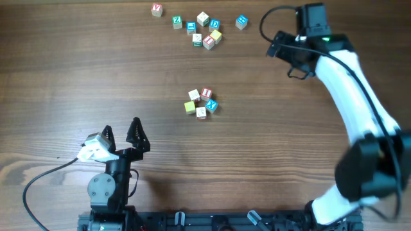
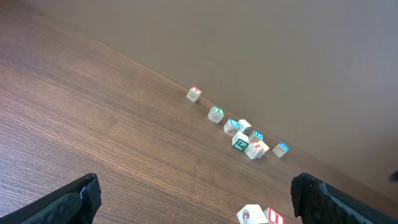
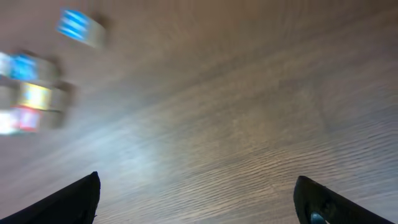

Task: Form a circle

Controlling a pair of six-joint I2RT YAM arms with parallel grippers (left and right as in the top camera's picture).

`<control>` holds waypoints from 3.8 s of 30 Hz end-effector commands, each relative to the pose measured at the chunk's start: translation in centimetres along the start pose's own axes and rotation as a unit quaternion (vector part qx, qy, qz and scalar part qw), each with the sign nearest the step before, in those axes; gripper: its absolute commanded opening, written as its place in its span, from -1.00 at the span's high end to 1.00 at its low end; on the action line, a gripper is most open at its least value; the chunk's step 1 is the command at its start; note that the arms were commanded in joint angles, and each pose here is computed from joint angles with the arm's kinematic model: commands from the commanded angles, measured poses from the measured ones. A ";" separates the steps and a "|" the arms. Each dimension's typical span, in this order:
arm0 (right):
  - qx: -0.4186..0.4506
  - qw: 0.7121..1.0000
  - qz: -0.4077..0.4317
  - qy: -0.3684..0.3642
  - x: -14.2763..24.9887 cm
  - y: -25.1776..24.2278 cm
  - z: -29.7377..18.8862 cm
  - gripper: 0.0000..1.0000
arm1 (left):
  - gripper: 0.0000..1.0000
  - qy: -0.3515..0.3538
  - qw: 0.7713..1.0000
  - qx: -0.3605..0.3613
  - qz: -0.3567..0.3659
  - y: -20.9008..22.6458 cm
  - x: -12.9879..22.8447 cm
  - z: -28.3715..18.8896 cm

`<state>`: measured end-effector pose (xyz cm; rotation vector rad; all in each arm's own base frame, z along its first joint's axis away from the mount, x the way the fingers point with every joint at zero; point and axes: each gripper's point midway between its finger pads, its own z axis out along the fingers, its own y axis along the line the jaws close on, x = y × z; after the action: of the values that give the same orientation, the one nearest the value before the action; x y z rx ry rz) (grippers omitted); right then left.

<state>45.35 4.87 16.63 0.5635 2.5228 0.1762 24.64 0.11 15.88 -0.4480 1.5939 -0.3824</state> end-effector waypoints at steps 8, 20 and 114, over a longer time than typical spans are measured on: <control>-0.139 0.961 0.017 -0.237 -4.4 1.0 -23.7 -1.00 | -0.99 -0.003 1.000 0.000 0.001 0.0 0.0 0.0; -0.150 0.955 0.019 -0.255 -2.9 -0.2 -27.2 -0.99 | -1.00 -0.003 1.000 0.000 0.001 0.0 0.0 0.0; -0.257 0.841 0.048 -0.474 12.2 -10.3 -14.8 -1.00 | -1.00 -0.002 1.000 0.000 0.001 0.0 0.0 0.0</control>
<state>24.66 1.05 19.10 0.4016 1.4705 0.4638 24.64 0.12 15.87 -0.4484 1.5941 -0.3820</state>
